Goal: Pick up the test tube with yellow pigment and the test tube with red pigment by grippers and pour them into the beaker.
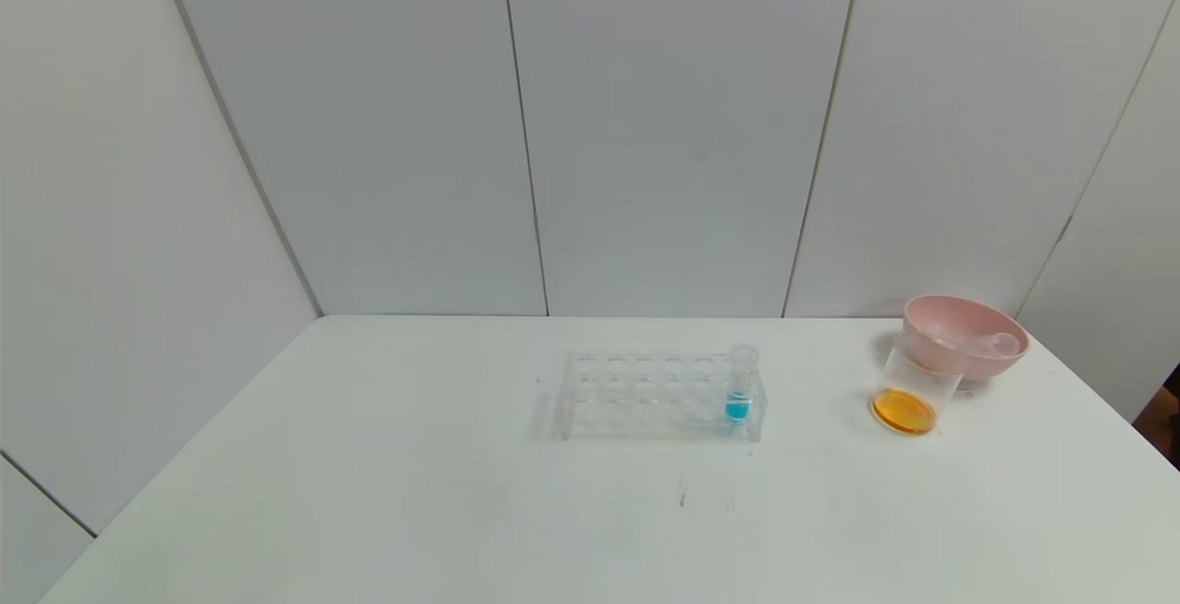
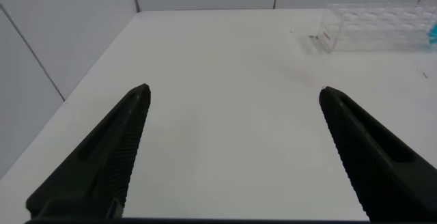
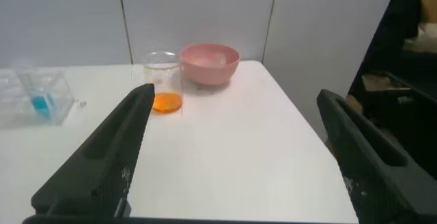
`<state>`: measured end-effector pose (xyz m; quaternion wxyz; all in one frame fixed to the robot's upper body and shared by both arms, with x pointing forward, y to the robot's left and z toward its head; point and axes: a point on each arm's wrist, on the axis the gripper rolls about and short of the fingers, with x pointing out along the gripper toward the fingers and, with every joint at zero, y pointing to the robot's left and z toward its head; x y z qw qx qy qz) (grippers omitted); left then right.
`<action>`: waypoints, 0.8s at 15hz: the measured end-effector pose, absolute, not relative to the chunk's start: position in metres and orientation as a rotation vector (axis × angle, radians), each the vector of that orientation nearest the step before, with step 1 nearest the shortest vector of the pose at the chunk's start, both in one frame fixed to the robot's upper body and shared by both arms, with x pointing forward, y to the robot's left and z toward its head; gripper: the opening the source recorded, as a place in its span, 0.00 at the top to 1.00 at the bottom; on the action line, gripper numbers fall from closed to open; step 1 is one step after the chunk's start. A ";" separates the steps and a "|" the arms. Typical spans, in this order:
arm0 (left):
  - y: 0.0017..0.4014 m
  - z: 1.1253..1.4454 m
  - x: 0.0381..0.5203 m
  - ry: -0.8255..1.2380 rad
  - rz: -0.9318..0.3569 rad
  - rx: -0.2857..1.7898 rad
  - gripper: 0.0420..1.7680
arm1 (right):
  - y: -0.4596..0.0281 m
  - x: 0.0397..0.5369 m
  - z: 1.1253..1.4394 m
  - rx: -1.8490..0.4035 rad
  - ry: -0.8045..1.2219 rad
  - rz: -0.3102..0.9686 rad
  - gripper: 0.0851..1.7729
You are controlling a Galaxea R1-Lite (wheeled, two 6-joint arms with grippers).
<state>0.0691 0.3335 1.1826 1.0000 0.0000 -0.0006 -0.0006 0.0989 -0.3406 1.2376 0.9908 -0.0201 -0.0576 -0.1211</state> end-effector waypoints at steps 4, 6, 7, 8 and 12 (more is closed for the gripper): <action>0.333 1.183 0.069 -0.002 -0.002 0.000 0.00 | -0.340 0.089 1.210 -0.068 -0.010 -0.169 0.04; 0.333 1.183 0.069 -0.001 -0.002 0.000 0.00 | -0.339 0.082 1.197 -0.072 0.047 -0.113 0.04; 0.333 1.183 0.069 -0.001 -0.002 0.000 0.00 | -0.338 0.078 1.193 -0.070 0.058 -0.062 0.04; 0.333 1.183 0.069 -0.001 -0.002 0.000 0.00 | -0.336 0.074 1.188 -0.067 0.066 0.000 0.04; 0.333 1.183 0.069 -0.001 -0.002 0.000 0.00 | -0.336 0.069 1.184 -0.061 0.019 0.021 0.04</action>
